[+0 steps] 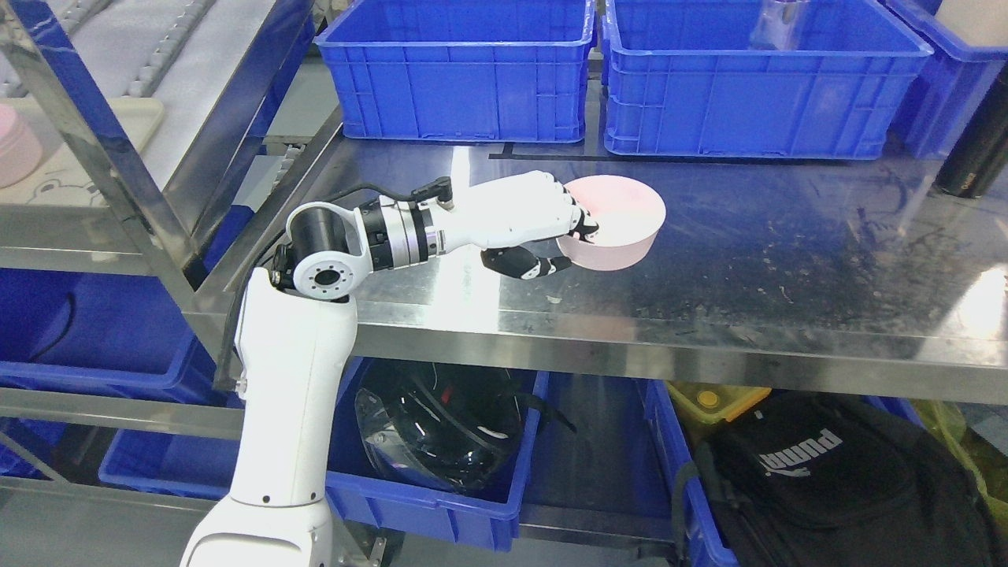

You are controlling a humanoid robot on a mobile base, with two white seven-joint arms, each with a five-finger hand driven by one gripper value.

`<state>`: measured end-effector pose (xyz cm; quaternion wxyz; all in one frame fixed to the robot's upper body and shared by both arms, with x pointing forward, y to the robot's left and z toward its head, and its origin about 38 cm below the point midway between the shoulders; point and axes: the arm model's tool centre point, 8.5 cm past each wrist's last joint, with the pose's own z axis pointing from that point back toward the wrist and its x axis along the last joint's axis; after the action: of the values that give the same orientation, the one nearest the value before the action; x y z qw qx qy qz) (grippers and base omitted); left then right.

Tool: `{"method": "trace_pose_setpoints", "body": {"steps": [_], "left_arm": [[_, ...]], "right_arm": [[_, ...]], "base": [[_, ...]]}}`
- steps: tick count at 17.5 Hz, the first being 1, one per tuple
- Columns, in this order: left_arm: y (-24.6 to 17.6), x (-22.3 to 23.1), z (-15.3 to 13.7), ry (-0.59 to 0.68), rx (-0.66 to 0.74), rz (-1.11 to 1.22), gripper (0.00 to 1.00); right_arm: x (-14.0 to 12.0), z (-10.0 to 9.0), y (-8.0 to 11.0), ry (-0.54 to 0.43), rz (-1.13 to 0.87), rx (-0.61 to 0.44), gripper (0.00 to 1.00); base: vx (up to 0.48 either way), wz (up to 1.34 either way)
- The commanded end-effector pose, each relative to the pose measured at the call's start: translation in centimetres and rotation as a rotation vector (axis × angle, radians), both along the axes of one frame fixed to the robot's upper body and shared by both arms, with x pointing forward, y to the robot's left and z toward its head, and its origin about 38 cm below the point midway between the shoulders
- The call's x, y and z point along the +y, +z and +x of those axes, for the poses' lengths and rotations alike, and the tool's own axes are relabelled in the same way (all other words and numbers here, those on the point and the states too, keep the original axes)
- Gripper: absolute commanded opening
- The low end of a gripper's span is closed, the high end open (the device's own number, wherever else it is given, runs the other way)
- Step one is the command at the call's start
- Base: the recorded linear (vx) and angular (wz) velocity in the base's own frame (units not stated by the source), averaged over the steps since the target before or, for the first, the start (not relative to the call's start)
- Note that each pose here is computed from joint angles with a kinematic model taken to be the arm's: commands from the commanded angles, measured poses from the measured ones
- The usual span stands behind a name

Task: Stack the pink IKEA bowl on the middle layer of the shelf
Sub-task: 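Lift the pink bowl off the shelf with the left hand, then hold the pink bowl in the left hand while the robot turns and drives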

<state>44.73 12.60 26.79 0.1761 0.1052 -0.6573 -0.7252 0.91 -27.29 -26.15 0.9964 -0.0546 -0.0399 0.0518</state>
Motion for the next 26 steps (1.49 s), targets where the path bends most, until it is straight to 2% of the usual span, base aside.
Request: {"method": "trace_pose_setpoints", "body": {"steps": [1,12,18,26], "left_arm": [[0.9,3.1,-1.5,0.066,-0.057,-0.05,0.0],[-2.0,3.2,-2.2,0.07,0.009,-0.047,0.0],[-2.0,3.2,-2.2,0.07,0.009,-0.047,0.0],[-2.1,3.2,-2.2,0.072,0.01,-0.05,0.0]], "right_arm": [[-1.1,-0.8,0.1,0.0,-0.016,0.004,1.0],[-1.1,-0.8,0.1,0.0,-0.016,0.004,1.0],[-1.1,-0.8,0.1,0.0,-0.016,0.004,1.0],[-1.1,-0.8,0.1,0.0,-0.016,0.004,1.0]], "base": [[0.006,0.33],[-0.021,0.77],[-0.001,1.14],[0.039,0.71]]}}
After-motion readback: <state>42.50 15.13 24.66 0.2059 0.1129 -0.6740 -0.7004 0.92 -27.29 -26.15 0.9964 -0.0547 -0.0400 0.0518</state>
